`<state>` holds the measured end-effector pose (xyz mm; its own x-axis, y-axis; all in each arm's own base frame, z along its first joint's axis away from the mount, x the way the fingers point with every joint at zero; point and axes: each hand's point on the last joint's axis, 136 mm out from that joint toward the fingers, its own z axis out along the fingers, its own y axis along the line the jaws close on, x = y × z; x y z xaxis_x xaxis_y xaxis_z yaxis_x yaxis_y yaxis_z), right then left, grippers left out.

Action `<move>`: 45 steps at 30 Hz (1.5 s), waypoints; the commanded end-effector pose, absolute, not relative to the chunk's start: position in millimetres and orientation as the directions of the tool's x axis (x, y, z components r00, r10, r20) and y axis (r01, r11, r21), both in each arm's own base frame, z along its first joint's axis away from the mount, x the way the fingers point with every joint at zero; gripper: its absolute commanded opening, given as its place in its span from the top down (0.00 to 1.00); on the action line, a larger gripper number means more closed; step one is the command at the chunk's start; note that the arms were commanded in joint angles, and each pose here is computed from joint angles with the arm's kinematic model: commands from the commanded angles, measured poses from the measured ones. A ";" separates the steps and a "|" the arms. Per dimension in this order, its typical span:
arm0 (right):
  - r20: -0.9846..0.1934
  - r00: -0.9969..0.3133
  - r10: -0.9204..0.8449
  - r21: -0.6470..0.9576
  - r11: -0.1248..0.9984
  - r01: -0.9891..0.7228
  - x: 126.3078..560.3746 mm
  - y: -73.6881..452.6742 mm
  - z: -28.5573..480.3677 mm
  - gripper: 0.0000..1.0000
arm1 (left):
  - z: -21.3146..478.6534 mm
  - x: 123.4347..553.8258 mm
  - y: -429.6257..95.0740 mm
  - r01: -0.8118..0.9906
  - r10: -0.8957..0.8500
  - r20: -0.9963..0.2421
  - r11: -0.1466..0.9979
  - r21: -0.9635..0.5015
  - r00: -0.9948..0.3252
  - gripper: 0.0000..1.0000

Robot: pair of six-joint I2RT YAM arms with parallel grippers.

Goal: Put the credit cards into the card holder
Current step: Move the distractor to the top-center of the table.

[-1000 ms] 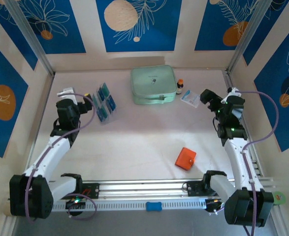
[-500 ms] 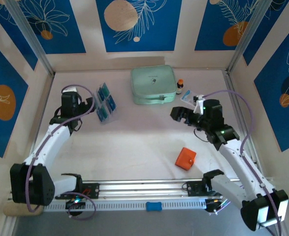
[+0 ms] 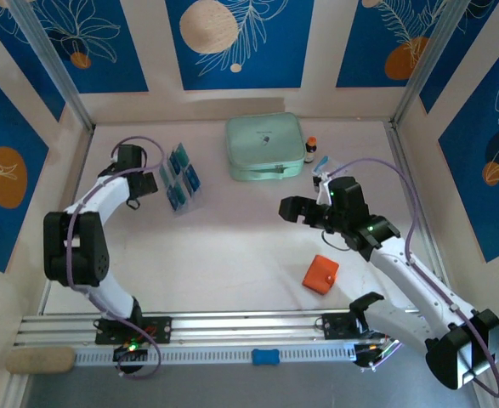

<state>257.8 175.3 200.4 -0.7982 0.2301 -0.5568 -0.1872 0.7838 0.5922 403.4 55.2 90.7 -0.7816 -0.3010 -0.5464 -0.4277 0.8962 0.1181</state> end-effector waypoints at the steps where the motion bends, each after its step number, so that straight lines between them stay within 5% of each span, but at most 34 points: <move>1: -0.554 -0.801 0.227 0.574 0.801 -0.169 251.1 168.7 197.2 0.05 | 85.7 406.1 65.7 -0.436 -0.308 -0.506 0.887 0.154 -0.805 0.00; 10: -0.525 -0.826 0.207 0.587 0.790 -0.176 274.9 183.6 193.1 0.05 | 85.7 417.9 62.8 -0.393 -0.269 -0.507 0.906 0.154 -0.819 0.00; 27: -0.359 -0.919 0.161 0.608 0.788 -0.099 427.2 274.6 130.6 0.13 | 140.5 422.3 36.9 -0.389 -0.355 -0.599 0.918 -0.077 -0.718 0.00; 45: -0.349 -0.911 0.220 0.595 0.803 -0.035 517.1 283.5 104.0 0.13 | 176.8 427.3 17.6 -0.334 -0.396 -0.646 0.916 -0.223 -0.652 0.00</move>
